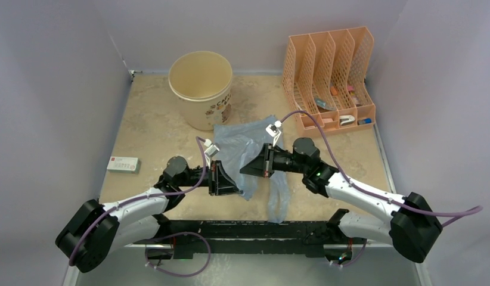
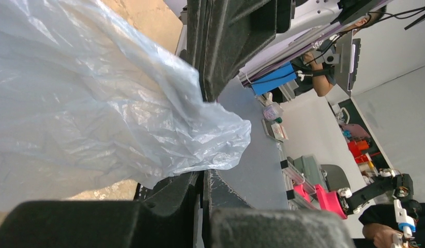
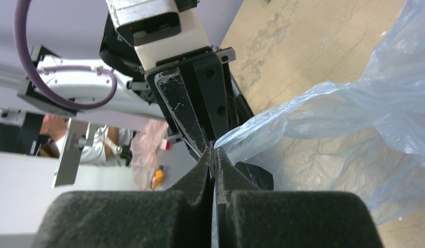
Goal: Put the trash bags into the trash bin
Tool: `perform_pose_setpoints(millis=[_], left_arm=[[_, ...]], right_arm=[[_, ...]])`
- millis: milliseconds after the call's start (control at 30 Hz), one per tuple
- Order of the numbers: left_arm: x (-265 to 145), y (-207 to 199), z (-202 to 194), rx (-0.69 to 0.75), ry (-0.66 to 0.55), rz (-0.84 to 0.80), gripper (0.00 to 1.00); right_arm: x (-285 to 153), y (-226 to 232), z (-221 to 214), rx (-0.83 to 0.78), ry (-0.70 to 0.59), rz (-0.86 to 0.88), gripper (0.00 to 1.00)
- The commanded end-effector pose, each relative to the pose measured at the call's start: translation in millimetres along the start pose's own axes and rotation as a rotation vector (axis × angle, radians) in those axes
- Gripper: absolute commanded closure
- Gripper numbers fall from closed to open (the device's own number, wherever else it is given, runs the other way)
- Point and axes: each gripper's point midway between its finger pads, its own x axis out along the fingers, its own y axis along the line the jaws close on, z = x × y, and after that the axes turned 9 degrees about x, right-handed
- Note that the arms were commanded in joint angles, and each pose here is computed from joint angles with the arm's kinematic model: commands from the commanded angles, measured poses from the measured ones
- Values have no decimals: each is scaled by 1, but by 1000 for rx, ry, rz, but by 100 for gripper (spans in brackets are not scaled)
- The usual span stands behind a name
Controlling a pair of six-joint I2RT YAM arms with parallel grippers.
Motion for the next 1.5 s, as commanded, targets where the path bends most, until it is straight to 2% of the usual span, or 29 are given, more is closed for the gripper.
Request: perform_pose_setpoints(millis=[0,100,133,233,333,367,400,433,467,500,567,667,733,800,967,1100,1200,1267,1300,1367,1433,1467], left_arm=[[-5,-9,14,67,-19,-40,100],[-9,-5,11,41,-10,-21,100],[-12,-1,11,27,-16,-2,97],[-18,13,13,-25,-52,89,67],[-20,13,30,-13,-88,161,51],[-20,12,36,11,-106,186,48],[-22,13,40,32,-116,215,48],[-23,15,45,44,-125,250,52],[-26,17,45,46,-121,283,66],[-28,19,44,42,-111,304,71],[-30,24,35,11,-81,329,74],[-34,30,25,-27,-75,358,72],[-37,34,24,-35,-93,392,70],[-40,37,24,-39,-96,425,68],[-49,52,31,-49,-111,545,64],[-52,52,34,-43,-133,564,57],[-54,54,28,-66,-115,580,53],[-55,54,26,-72,-113,586,52],[-56,54,25,-75,-112,588,52],[-58,53,24,-77,-112,592,51],[-60,51,26,-74,-115,598,51],[-61,49,26,-68,-116,599,51]], right_arm=[[-6,34,37,-42,-173,33,100],[-13,49,54,-48,-261,50,100],[-15,52,58,-46,-281,54,100],[-16,53,66,-11,-320,42,100],[-19,45,75,77,-402,37,100],[-21,45,77,88,-425,56,100],[-21,45,75,98,-423,74,100],[-18,43,68,100,-386,76,100],[-16,40,64,97,-359,67,100],[-15,35,65,65,-357,24,100],[-19,18,75,14,-396,-116,84],[-30,-10,55,-22,-307,-276,63],[-39,-14,53,-68,-308,-312,50],[-43,-17,38,-73,-253,-303,40],[-43,-65,-16,-6,-41,-403,35],[-28,-77,-41,12,27,-376,29],[-7,-85,-50,-9,41,-430,27],[6,-92,-51,-16,47,-460,29],[11,-95,-46,-13,23,-484,36],[22,-86,-35,-37,-24,-463,54],[25,-75,-25,-20,-67,-455,78],[25,-67,-12,-12,-122,-444,86]])
